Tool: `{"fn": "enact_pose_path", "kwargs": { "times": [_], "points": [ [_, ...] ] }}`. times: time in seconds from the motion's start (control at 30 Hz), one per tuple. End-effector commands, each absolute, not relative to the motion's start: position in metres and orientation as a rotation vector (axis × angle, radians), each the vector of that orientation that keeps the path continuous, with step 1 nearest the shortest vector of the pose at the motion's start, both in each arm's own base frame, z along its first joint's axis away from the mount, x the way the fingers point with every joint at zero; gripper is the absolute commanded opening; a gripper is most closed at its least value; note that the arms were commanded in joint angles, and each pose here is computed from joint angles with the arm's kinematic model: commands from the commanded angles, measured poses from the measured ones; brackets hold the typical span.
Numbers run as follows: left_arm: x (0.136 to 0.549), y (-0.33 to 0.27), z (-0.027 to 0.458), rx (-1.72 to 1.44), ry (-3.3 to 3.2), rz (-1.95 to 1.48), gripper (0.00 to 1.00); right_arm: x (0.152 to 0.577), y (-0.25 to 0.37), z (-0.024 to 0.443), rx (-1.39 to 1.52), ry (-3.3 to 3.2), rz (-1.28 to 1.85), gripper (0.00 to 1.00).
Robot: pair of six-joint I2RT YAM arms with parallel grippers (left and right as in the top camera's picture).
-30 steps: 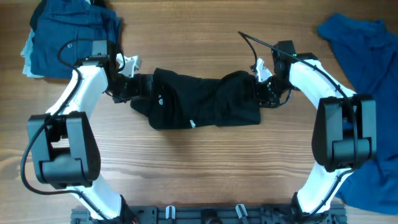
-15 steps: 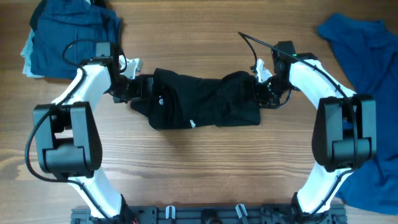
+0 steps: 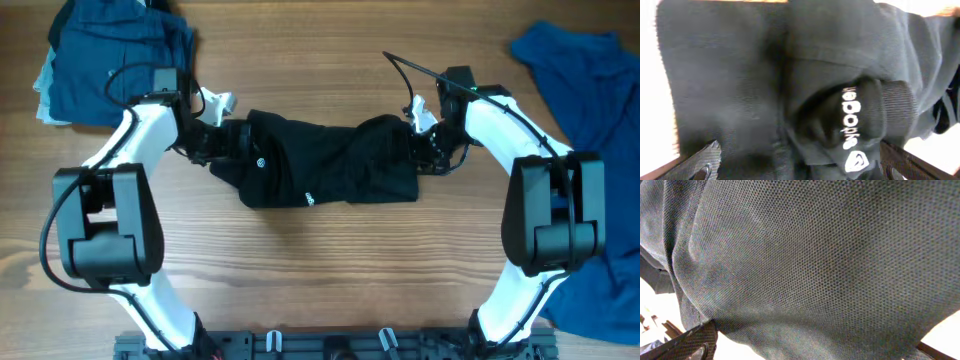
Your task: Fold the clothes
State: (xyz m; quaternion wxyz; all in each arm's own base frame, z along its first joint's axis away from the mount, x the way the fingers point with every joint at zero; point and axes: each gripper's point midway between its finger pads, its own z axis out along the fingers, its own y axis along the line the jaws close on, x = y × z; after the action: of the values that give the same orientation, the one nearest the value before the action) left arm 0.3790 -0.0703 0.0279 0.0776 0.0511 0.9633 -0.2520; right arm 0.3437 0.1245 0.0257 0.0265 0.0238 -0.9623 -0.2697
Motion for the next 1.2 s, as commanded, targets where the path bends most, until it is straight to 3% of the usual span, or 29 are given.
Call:
{"fn": "enact_pose_path", "kwargs": {
  "times": [0.0,0.23,0.63,1.17],
  "points": [
    [0.385,-0.042,0.026,0.081,2.878,-0.722,1.00,0.338,0.127,0.019,0.119,-2.950,-0.827,1.00],
    [0.389,-0.021,0.037,-0.012,2.784,-0.875,1.00,0.338,0.127,0.019,0.142,-2.956,-0.825,1.00],
    [0.369,-0.069,-0.009,0.061,2.895,-1.033,1.00,0.335,0.126,0.019,0.136,-2.944,-0.821,1.00],
    [0.347,-0.116,-0.007,0.205,2.961,-1.112,1.00,0.336,0.127,0.019,0.139,-2.948,-0.822,1.00]
  ]
}}
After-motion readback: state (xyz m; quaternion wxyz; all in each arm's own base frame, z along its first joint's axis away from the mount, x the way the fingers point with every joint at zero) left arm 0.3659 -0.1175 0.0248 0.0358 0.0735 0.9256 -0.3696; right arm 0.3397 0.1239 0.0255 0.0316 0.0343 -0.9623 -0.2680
